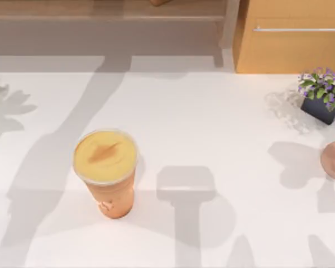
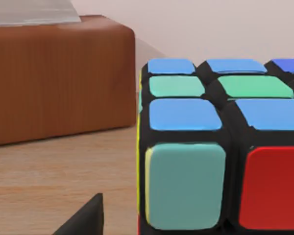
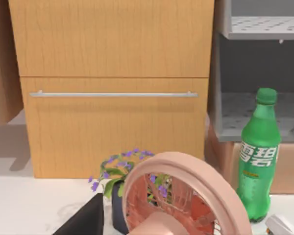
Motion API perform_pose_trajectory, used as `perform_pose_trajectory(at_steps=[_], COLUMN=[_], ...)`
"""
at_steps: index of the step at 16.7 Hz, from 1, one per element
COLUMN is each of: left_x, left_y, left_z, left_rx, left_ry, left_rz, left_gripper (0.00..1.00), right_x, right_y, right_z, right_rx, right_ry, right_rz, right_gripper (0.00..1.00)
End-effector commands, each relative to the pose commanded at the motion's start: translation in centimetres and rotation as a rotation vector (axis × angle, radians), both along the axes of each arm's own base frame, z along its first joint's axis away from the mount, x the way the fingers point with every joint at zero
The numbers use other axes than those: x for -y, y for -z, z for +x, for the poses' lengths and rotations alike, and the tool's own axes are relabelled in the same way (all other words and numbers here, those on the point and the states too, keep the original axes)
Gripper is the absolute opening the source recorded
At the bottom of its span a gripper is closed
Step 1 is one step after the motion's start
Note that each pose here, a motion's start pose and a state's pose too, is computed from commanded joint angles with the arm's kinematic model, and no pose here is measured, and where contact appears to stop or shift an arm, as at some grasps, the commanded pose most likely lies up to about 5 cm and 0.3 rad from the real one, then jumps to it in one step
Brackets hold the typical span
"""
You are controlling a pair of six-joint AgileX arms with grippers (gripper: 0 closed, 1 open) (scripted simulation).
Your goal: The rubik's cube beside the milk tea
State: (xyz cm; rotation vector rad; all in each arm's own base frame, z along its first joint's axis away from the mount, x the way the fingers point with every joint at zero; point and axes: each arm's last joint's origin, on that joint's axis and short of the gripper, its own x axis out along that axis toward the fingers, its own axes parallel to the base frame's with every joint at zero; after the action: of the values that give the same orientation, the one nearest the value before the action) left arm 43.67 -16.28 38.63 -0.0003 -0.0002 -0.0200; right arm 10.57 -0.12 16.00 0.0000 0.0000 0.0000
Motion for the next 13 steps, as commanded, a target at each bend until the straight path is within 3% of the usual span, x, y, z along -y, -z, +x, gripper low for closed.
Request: perform_pose_trajectory(at_steps=[4,13], left_x=[0.0,0.0], left_y=[0.02,0.02], left_z=[0.05,0.05], left_rx=[0.0,0.0], left_ry=[0.0,0.0], left_rz=[0.0,0.0], left_gripper=[1.0,0.32], right_x=[0.0,0.0], right_y=[0.0,0.0], right_z=[0.0,0.0], right_rx=[0.0,0.0], right_ry=[0.0,0.0], right_rz=[0.0,0.0], right_gripper=[1.0,1.0])
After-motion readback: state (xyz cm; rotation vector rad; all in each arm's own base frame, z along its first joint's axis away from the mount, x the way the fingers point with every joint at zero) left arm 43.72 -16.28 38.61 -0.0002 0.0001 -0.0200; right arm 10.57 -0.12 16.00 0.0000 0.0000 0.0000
